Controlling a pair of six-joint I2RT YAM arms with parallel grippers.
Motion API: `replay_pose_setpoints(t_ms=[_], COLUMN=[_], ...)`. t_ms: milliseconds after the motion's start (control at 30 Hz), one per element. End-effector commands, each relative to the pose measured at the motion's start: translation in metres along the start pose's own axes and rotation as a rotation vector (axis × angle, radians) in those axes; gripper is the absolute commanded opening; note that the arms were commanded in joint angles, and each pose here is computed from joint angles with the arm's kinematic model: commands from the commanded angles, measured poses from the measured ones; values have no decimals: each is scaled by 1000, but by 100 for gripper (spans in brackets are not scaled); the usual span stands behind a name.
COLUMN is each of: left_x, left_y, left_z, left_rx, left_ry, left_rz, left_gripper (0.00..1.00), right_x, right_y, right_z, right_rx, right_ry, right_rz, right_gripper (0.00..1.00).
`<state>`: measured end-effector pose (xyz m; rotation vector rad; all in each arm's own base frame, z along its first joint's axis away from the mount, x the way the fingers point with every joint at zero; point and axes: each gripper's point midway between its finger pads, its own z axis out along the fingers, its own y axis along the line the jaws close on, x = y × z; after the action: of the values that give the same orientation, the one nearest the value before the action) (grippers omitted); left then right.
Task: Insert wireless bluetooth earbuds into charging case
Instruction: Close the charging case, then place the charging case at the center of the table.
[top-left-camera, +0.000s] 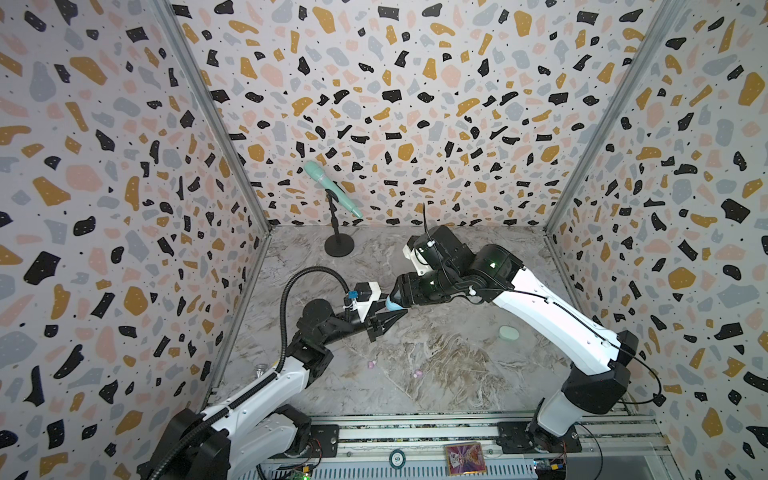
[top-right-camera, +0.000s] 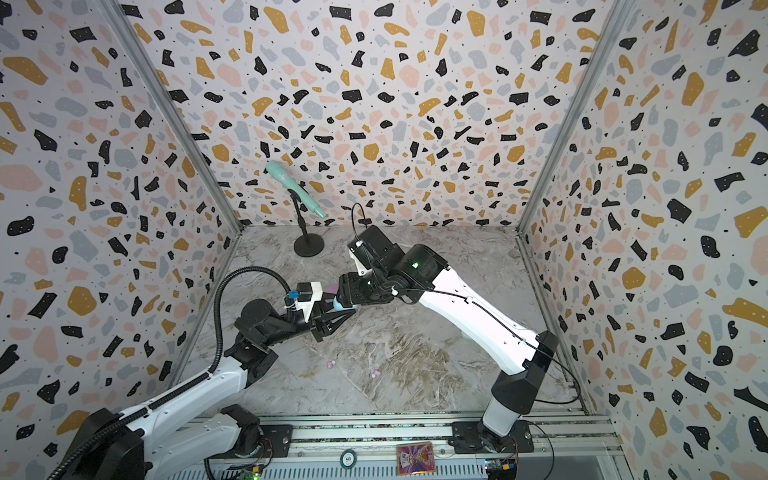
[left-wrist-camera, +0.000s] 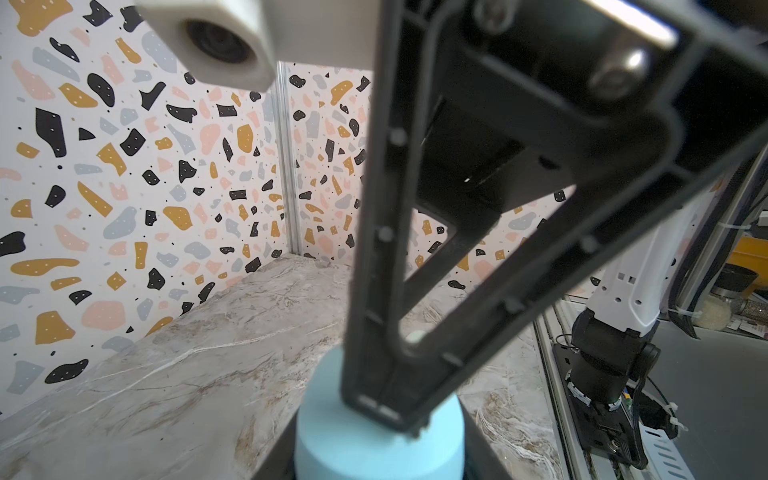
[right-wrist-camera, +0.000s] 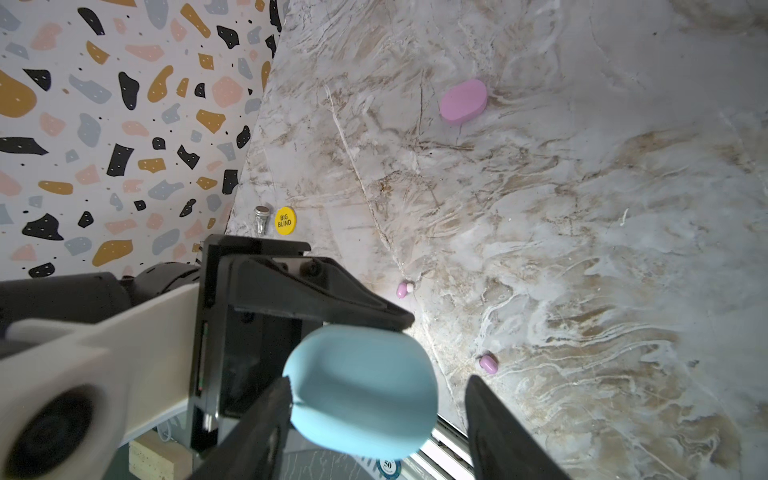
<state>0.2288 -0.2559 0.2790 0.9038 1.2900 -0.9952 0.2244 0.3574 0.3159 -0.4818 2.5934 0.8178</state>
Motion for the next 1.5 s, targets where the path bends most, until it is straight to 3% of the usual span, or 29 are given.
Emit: replay_pose_setpoints(t_ms=[0, 433, 733, 867, 1100, 1267, 1467], left_x=[-25, -24, -24, -21, -3, 25, 40], left_y=[-3, -3, -2, 3, 16, 36, 50], left_z=[0, 0, 0, 0, -7, -21, -35], left_rx=[9, 4, 2, -26, -131, -289, -412], left_ry=[-67, -65, -62, -54, 22, 142, 207], left_rz=[77, 75, 73, 62, 2, -49, -98], left_gripper=[12, 12, 14, 34, 88, 98, 100], right_x=[-3, 13, 10, 8, 11, 40, 85], right_y=[5, 6, 9, -3, -80, -163, -244], right_z=[-8, 7, 6, 4, 5, 29, 57], right_rx=[0, 21, 5, 30, 113, 225, 362], right_ry=[-2, 88, 70, 44, -29, -17, -2], right_rz=[-29, -65, -61, -49, 59, 144, 206], right_gripper=[73, 75, 57, 55, 53, 53, 54])
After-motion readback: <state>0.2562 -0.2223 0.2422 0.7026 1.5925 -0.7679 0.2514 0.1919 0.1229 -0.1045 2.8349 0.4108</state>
